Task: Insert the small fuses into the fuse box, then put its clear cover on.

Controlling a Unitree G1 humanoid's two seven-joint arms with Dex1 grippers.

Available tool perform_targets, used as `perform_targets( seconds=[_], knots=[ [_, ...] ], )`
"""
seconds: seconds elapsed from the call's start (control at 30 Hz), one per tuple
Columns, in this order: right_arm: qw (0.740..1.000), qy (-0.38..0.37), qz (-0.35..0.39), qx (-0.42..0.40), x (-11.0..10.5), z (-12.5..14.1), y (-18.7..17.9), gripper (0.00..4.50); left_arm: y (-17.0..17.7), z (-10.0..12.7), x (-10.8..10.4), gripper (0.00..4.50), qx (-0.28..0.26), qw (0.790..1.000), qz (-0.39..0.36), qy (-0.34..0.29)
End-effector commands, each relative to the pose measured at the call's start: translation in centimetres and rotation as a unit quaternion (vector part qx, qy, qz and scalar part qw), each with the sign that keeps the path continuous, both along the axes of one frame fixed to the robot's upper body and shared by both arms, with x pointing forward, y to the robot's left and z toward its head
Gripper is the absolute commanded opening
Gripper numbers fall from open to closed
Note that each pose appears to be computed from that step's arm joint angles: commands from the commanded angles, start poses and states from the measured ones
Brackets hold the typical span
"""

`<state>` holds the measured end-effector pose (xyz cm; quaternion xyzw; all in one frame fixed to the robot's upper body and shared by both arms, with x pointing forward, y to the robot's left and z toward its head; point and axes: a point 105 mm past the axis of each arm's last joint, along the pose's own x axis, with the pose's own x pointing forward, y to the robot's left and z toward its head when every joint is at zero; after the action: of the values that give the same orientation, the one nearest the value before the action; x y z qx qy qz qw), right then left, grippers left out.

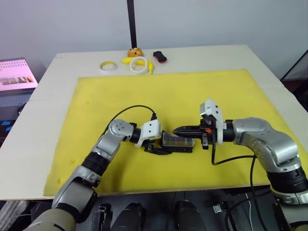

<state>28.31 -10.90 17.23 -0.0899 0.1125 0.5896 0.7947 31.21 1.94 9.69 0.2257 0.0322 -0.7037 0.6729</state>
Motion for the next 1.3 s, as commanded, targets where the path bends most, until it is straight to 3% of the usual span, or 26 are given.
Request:
perform_targets(
  seconds=[0.03, 0.13, 0.23, 0.4, 0.7, 0.97, 1.2, 1.3],
  knots=[
    [1.0, -0.019, 0.002, 0.001, 0.0, 0.6, 0.1, 0.02, 0.0, 0.8, 0.4, 2.57, -0.007, 1.0, 0.005, -0.019],
    [0.989, 0.019, -0.026, -0.141, -0.2, -5.6, -1.8, 0.02, -0.1, 0.8, 0.4, 2.57, -0.007, 1.0, 0.005, -0.018],
    [0.981, 0.039, -0.043, -0.185, -0.3, -8.1, -2.9, 0.02, -0.2, 0.8, 0.5, 2.57, -0.009, 1.0, 0.006, -0.016],
    [0.984, 0.029, -0.05, -0.166, 0.2, -7.3, -2.7, 0.02, -0.4, 0.8, 0.6, 2.57, -0.01, 1.0, 0.006, -0.014],
    [0.995, 0.003, -0.013, -0.094, -0.9, -4.2, -0.7, 0.02, -0.5, 0.8, 0.6, 2.57, -0.01, 1.0, 0.005, -0.015],
    [0.997, -0.004, -0.024, -0.072, -0.8, -3.4, -0.1, 0.02, -0.4, 0.5, 0.5, 2.57, -0.007, 1.0, 0.004, -0.014],
    [0.999, -0.005, -0.037, 0.012, -0.1, 0.0, 0.3, 0.02, -0.2, 0.4, 0.4, 2.57, -0.006, 1.0, 0.004, -0.014],
    [0.999, 0.017, -0.042, -0.015, -0.4, -1.6, 0.1, 0.02, -0.2, 0.4, 0.4, 2.57, -0.005, 1.0, 0.004, -0.013]
  ],
)
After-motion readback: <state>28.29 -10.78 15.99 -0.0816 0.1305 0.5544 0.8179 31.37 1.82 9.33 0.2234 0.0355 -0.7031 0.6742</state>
